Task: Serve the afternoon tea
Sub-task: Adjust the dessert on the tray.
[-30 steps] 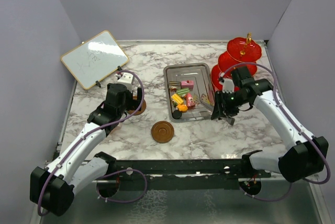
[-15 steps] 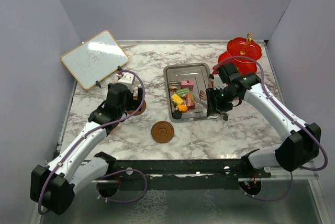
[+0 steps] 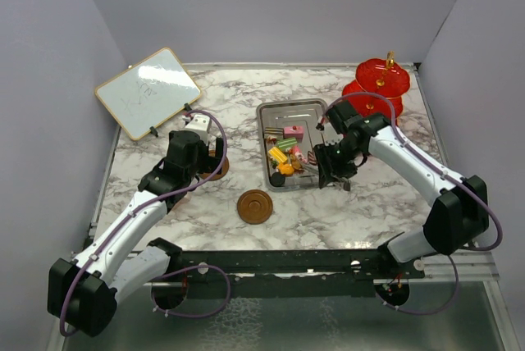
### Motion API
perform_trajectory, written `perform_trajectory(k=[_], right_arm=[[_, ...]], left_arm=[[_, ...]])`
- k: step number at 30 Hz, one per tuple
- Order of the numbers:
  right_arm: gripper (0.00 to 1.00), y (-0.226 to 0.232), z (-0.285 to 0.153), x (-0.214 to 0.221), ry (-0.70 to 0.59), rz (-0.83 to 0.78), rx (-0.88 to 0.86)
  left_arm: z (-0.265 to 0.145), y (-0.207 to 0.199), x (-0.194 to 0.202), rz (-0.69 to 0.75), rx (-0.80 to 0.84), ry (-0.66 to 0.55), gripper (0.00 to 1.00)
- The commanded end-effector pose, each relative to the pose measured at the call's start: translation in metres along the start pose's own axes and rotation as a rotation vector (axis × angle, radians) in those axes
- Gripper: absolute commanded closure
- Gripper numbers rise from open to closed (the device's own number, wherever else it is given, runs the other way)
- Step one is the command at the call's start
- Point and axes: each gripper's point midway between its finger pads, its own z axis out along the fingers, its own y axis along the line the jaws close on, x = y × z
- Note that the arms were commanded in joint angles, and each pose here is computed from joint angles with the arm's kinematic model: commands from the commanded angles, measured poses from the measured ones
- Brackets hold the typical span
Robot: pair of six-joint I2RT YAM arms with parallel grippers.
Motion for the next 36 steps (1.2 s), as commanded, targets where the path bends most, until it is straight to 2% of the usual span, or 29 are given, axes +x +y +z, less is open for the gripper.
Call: perform_trajectory(k=[1,4,14,20,27,36], right_arm=[[0.53,0.006,0.004,-0.011,-0.020,-0.042,0.000],[0.54,0.001,0.009,-0.010,-0.007,-0.028,0.036],[0.70,0.005,-0.030,-0.006,-0.136,0.045,0.053],[0.71,-0.008,-0.028,0.028,-0.053,0.097,0.107],[0.68,-0.009,-0.014,0.037,0.018,0.110,0.106],[0.52,-0.010,-0.017,0.021,-0.019,0.098,0.122]], left_arm=[[-0.003,0.003,-0.012,-0.001,-0.010,-0.027,0.01],[-0.005,0.004,-0.012,-0.003,-0.014,-0.033,0.01],[-0.003,0.002,-0.012,-0.002,-0.007,-0.024,0.01],[-0.002,0.002,-0.012,-0.001,-0.005,-0.025,0.01],[-0.003,0.001,-0.013,-0.003,0.000,-0.026,0.01],[-0.002,0.001,-0.012,-0.003,-0.001,-0.026,0.01]])
